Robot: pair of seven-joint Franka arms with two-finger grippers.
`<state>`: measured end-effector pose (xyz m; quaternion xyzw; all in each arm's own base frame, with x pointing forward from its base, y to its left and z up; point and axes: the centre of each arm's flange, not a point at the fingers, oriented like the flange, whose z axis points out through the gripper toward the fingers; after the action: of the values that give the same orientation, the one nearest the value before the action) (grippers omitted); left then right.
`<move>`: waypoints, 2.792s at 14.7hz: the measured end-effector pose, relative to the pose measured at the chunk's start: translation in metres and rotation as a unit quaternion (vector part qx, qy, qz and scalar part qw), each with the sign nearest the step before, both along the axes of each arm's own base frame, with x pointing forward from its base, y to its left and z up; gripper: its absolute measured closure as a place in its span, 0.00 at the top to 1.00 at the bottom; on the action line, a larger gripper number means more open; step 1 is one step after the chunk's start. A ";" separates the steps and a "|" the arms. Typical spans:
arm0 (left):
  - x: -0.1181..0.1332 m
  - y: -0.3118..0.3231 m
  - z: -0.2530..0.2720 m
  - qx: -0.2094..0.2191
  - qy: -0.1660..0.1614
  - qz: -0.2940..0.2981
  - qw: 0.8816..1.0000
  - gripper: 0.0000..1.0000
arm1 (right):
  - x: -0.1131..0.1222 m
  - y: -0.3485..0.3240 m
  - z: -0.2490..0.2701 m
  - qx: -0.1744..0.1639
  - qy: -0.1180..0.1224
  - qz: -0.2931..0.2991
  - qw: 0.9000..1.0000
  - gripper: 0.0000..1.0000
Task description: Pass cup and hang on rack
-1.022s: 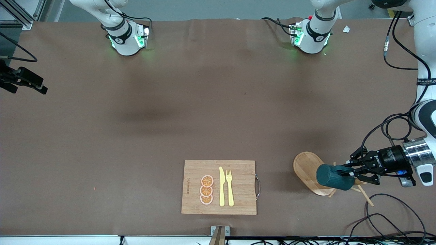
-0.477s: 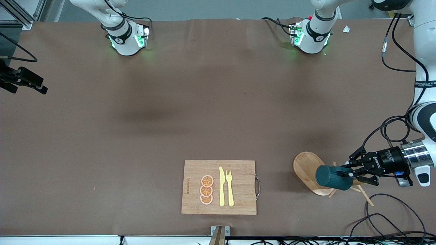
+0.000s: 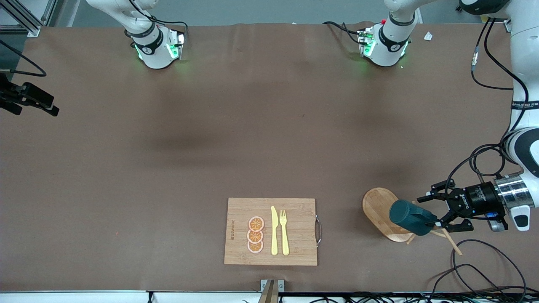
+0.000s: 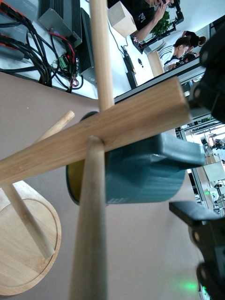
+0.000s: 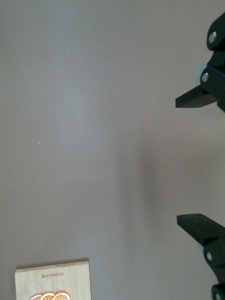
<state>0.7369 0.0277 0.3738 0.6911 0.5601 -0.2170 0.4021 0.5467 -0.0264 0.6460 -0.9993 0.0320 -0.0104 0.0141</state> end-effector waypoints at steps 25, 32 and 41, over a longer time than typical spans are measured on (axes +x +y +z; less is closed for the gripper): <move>-0.103 -0.072 0.225 0.413 -0.175 -0.427 0.785 1.00 | -0.001 -0.001 0.000 0.000 0.004 0.001 1.000 1.00; -0.128 -0.077 0.251 0.429 -0.186 -0.501 0.728 1.00 | -0.001 -0.016 0.001 0.003 -0.001 -0.005 1.000 1.00; -0.212 -0.099 0.268 0.431 -0.183 -0.514 0.719 1.00 | -0.001 -0.014 0.002 0.003 -0.003 0.003 1.000 1.00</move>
<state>0.5251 -0.0708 0.6423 0.9976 0.0667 0.0052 -0.0175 0.5458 -0.0407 0.6476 -0.9993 0.0292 -0.0131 0.0172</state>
